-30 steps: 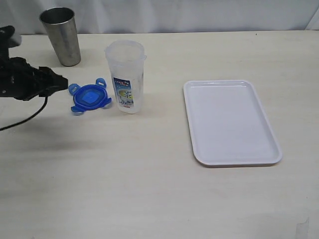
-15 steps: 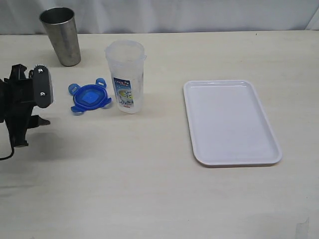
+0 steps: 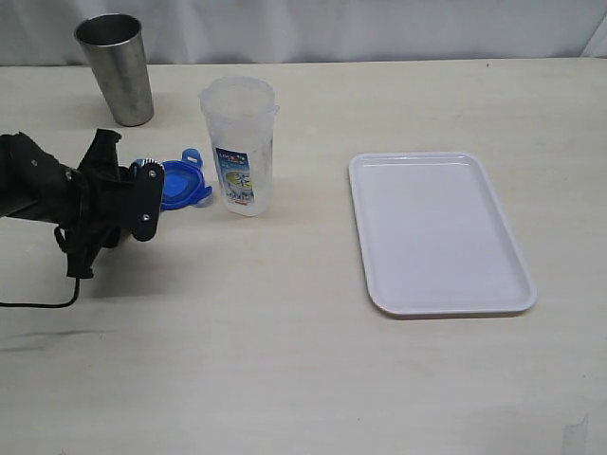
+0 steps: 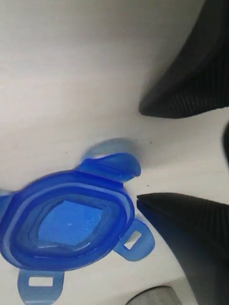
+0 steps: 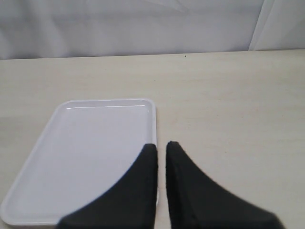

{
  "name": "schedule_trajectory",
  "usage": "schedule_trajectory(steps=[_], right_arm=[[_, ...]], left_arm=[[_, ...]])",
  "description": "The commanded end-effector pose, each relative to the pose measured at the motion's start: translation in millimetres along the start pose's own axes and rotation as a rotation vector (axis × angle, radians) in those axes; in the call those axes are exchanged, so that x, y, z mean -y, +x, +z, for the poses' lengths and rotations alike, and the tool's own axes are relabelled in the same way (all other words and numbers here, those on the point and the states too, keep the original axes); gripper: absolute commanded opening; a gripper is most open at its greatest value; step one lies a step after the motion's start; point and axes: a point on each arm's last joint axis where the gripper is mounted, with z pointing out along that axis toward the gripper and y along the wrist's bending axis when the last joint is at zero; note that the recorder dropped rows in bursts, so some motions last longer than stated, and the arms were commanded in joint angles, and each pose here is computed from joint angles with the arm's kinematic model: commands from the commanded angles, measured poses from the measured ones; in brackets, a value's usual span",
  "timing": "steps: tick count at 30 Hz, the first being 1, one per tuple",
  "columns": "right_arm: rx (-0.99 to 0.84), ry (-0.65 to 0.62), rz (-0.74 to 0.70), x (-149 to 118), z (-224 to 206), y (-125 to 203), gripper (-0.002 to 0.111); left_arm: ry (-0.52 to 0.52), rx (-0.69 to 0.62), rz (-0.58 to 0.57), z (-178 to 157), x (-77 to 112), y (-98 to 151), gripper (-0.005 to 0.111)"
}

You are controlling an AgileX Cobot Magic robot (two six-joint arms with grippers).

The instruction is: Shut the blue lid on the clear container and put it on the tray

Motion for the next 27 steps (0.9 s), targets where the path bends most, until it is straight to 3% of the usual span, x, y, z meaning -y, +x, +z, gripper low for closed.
schedule_trajectory(steps=[1, 5, 17, 27], right_arm=[[-0.004, 0.002, 0.004, 0.0, 0.3, 1.2, 0.007], [-0.004, 0.002, 0.004, 0.0, 0.3, 1.2, 0.007], [-0.004, 0.002, 0.004, 0.0, 0.3, 1.2, 0.007], [-0.004, 0.002, 0.004, 0.0, 0.3, 1.2, 0.007]], left_arm=[[0.026, 0.042, 0.054, 3.5, -2.2, -13.3, 0.049], [0.032, 0.068, 0.074, 4.1, -4.1, -24.3, 0.048], [0.004, 0.024, 0.012, 15.1, -2.8, -20.1, 0.047], [0.032, 0.039, 0.012, 15.0, -0.3, -21.5, 0.012]])
